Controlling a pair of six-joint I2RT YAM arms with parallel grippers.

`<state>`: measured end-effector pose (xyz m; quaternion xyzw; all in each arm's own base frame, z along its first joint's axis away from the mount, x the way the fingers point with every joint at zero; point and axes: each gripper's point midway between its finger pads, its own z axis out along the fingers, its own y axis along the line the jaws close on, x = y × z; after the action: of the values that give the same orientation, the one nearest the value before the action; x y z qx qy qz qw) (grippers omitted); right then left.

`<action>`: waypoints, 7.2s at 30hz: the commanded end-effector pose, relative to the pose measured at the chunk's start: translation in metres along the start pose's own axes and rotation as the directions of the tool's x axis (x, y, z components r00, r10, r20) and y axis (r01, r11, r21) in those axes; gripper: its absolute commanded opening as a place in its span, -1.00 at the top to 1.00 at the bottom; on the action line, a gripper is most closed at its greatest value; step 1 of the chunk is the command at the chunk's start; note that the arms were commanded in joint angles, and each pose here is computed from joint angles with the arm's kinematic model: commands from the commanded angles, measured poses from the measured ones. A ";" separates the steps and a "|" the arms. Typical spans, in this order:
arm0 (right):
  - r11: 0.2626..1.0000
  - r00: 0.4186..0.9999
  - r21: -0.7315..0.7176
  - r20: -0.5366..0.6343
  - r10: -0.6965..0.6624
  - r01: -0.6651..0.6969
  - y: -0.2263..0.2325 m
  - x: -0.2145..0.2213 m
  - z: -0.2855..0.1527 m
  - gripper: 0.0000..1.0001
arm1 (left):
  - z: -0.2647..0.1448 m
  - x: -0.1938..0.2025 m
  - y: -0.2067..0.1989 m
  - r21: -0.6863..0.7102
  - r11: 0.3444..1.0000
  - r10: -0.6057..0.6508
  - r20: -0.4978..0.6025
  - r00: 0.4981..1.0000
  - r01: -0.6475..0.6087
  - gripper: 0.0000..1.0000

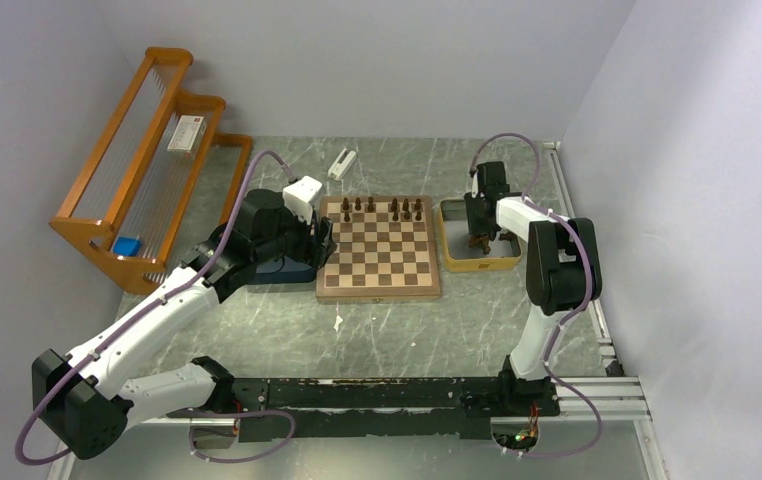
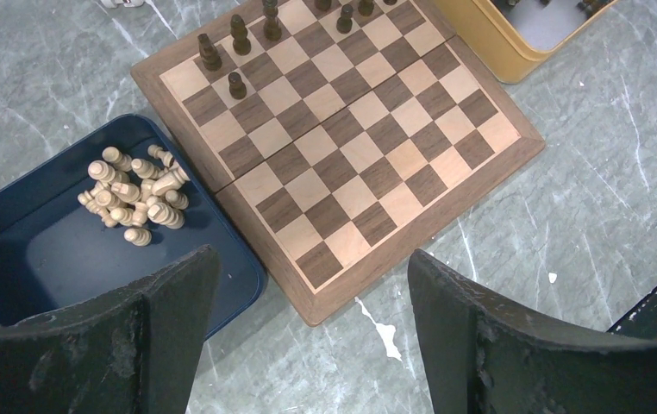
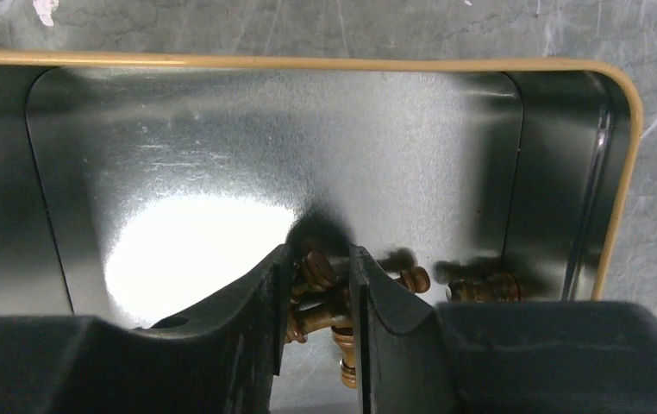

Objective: Set up the chess pieces on the board
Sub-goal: Pick up the chess piece from the storage box, then place the chess piece on the chessboard.

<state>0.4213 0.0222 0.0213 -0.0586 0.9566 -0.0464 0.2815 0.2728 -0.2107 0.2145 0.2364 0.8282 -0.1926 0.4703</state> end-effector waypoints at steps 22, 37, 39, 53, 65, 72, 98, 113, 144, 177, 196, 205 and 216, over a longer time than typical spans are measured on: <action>0.944 0.944 0.026 -0.011 0.329 -0.328 -0.028 -0.009 0.002 0.72 | -0.001 -0.001 0.001 -0.002 1.000 0.006 0.010 1.000 -0.006 -0.68; 0.883 0.883 -0.045 0.041 0.468 -0.466 -0.032 -0.028 -0.009 0.74 | 0.002 -0.001 0.005 -0.031 0.998 -0.048 0.023 0.999 0.049 -0.66; 0.879 0.878 -0.048 0.054 0.476 -0.474 -0.034 -0.031 -0.013 0.74 | 0.006 -0.001 0.002 -0.023 0.997 -0.073 0.018 0.997 0.073 -0.64; 0.770 0.806 -0.333 0.046 0.590 -0.545 0.006 -0.057 -0.060 0.74 | 0.043 -0.072 -0.037 0.161 0.955 -0.267 0.090 0.960 0.251 -0.45; 0.531 0.721 -0.627 -0.072 0.689 -0.570 0.072 -0.066 -0.110 0.74 | 0.109 -0.108 -0.070 0.313 0.914 -0.309 0.120 0.943 0.260 -0.34; 0.434 0.709 -0.709 -0.133 0.692 -0.556 0.108 -0.067 -0.131 0.74 | 0.143 -0.093 -0.088 0.349 0.909 -0.276 0.090 0.957 0.229 -0.30; 0.383 0.724 -0.748 -0.184 0.665 -0.542 0.142 -0.067 -0.143 0.73 | 0.198 -0.072 -0.113 0.348 0.927 -0.166 0.040 0.985 0.142 -0.12; 0.375 0.724 -0.748 -0.199 0.660 -0.547 0.145 -0.064 -0.139 0.74 | 0.204 -0.066 -0.119 0.380 0.915 -0.154 0.024 0.988 0.133 0.27; 0.569 0.810 -0.699 -0.025 0.586 -0.433 0.117 -0.050 -0.144 -0.36 | 0.179 -0.042 -0.071 0.127 0.990 -0.046 -0.099 0.994 0.059 0.81; 0.766 0.837 -0.591 0.264 0.479 -0.252 0.078 -0.050 -0.206 -0.81 | 0.226 0.002 0.051 -0.198 0.980 -0.077 -0.237 0.968 0.029 0.81; 0.772 0.838 -0.584 0.269 0.474 -0.249 0.077 -0.050 -0.206 -0.83 | 0.234 0.033 0.050 -0.188 0.982 -0.077 -0.314 0.946 0.018 0.80; 0.781 0.839 -0.575 0.278 0.467 -0.244 0.075 -0.049 -0.207 -0.83 | 0.237 0.035 0.050 -0.184 0.983 -0.074 -0.319 0.945 0.015 0.79; 0.783 0.839 -0.572 0.279 0.467 -0.246 0.075 -0.049 -0.206 -0.83 | 0.242 0.040 0.048 -0.172 0.985 -0.071 -0.329 0.942 0.015 0.74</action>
<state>0.3401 0.1169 0.1928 0.0534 0.8574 0.2831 0.4264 0.4453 -0.2891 0.0601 0.1985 0.9154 -0.0835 0.3402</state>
